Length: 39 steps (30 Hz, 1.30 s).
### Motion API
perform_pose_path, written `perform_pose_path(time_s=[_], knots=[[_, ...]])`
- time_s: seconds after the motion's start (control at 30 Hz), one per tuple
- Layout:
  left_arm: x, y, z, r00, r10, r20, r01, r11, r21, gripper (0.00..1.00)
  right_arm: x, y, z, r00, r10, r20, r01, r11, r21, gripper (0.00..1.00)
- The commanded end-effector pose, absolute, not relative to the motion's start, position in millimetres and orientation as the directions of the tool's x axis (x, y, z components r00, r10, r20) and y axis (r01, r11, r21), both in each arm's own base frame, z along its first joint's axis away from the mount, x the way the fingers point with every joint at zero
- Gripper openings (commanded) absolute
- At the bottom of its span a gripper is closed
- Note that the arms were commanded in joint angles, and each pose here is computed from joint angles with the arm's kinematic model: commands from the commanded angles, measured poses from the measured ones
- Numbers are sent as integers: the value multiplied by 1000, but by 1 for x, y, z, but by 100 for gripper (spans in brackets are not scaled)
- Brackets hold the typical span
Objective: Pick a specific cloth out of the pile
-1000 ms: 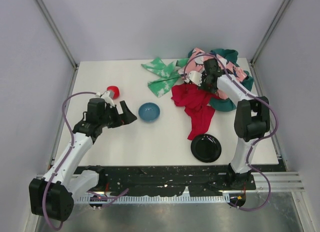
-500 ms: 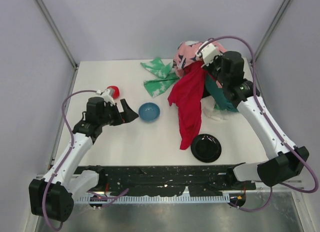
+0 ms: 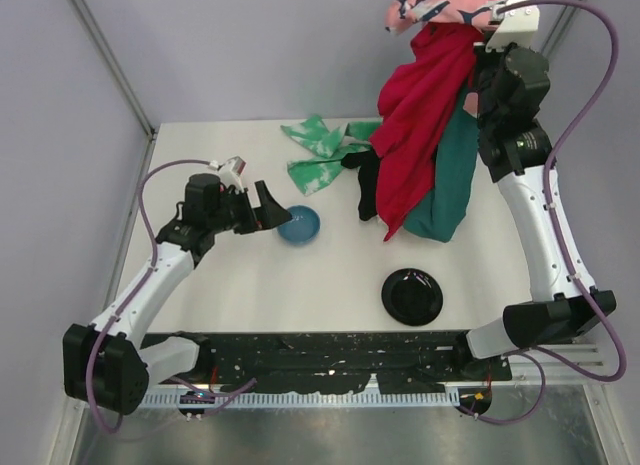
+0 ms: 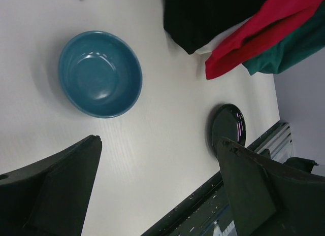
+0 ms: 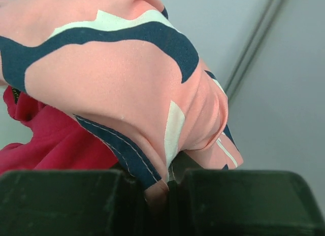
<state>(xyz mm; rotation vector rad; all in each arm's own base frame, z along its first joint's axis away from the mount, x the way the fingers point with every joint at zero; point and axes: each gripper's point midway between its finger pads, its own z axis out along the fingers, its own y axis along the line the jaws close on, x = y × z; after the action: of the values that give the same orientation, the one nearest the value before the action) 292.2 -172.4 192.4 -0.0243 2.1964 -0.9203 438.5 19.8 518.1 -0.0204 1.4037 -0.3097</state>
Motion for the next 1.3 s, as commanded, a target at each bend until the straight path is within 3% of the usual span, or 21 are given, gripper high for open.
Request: perform_pose_path(time_s=[0.0,0.13,0.23,0.5,0.63,0.83,1.03,1.27], knots=[[313,-204,224,-693,-246,-677,363,692,-624,100,437,-34,539,227,-54,-972,340,940,27,5],[331,-236,223,-725,-198,-660,386,676,-627,100,458,-75,482,125,48,-991,339,937,88,6],[350,-269,220,-757,-157,-634,399,657,-639,100,477,-68,413,-27,62,-998,235,971,54,5],[418,-346,211,-808,-79,-584,406,645,-648,99,483,-99,255,-350,132,-927,341,940,5,5],[454,-382,170,-841,-45,-539,366,686,-629,100,486,-88,231,-374,137,-917,280,960,29,5],[464,-435,149,-877,-5,-480,382,598,-704,99,482,-84,215,-401,127,-907,256,966,22,5],[459,-448,142,-879,-13,-477,393,546,-739,84,476,-84,207,-411,118,-904,252,968,11,6],[462,-473,138,-860,-13,-510,437,499,-749,80,474,-68,204,-404,136,-904,189,980,62,6]])
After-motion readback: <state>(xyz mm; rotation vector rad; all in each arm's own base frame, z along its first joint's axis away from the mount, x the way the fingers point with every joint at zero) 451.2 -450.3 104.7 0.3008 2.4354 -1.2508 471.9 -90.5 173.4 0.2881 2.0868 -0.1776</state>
